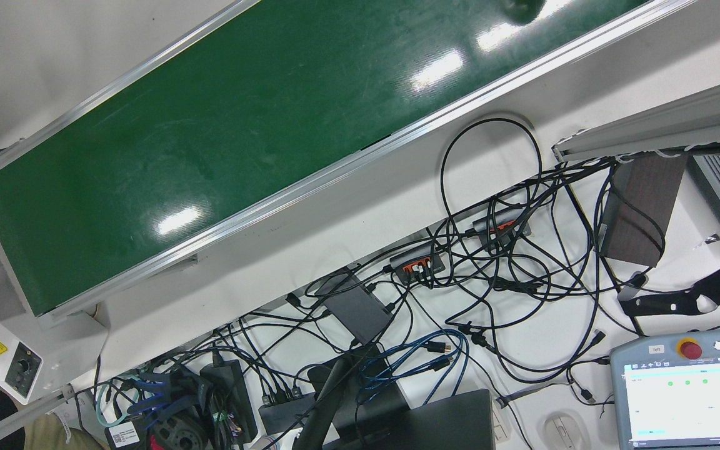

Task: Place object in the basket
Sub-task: 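Reach the left hand toward the juice bottle on the conveyor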

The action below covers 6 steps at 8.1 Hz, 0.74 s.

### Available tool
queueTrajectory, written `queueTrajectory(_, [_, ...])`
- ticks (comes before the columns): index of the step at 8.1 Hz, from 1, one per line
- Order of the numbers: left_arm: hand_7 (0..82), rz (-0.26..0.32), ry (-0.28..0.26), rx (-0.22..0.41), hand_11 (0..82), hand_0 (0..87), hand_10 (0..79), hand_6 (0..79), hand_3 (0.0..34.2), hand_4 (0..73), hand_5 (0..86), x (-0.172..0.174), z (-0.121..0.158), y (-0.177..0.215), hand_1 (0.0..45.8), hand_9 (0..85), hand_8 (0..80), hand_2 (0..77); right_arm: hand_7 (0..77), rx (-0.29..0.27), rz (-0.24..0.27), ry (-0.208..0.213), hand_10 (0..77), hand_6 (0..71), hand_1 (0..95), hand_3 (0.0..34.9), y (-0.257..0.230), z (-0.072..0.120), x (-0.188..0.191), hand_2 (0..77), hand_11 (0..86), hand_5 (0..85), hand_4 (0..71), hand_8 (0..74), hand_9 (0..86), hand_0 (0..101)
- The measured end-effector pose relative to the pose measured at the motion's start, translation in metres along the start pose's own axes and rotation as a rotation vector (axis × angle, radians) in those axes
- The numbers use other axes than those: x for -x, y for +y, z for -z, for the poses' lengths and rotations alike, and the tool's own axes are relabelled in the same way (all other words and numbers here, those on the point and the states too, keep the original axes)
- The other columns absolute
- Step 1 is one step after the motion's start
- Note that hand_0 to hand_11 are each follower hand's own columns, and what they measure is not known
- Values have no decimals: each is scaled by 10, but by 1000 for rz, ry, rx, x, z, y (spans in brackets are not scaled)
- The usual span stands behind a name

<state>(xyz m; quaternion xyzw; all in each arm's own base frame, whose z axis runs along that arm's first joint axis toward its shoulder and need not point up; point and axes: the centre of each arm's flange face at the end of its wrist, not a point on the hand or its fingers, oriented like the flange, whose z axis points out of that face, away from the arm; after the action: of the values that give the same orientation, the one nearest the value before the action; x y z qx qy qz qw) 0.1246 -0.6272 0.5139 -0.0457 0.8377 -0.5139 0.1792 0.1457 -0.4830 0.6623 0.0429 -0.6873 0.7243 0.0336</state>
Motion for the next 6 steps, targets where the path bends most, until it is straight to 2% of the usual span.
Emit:
queueTrajectory(2, [5, 65, 5, 0, 33, 575, 22, 0, 33, 76, 87, 45, -23, 35, 71, 33, 27, 0, 5, 0, 0, 0, 0, 0, 0, 0, 0, 0, 0, 5, 0, 0, 0, 0, 0, 3])
queueTrajectory(6, [5, 77, 3, -7, 44, 587, 22, 0, 33, 76, 93, 49, -49, 85, 71, 33, 27, 0, 5, 3, -2, -2, 0, 0, 0, 0, 2, 0, 1, 5, 0, 0, 0, 0, 0, 2])
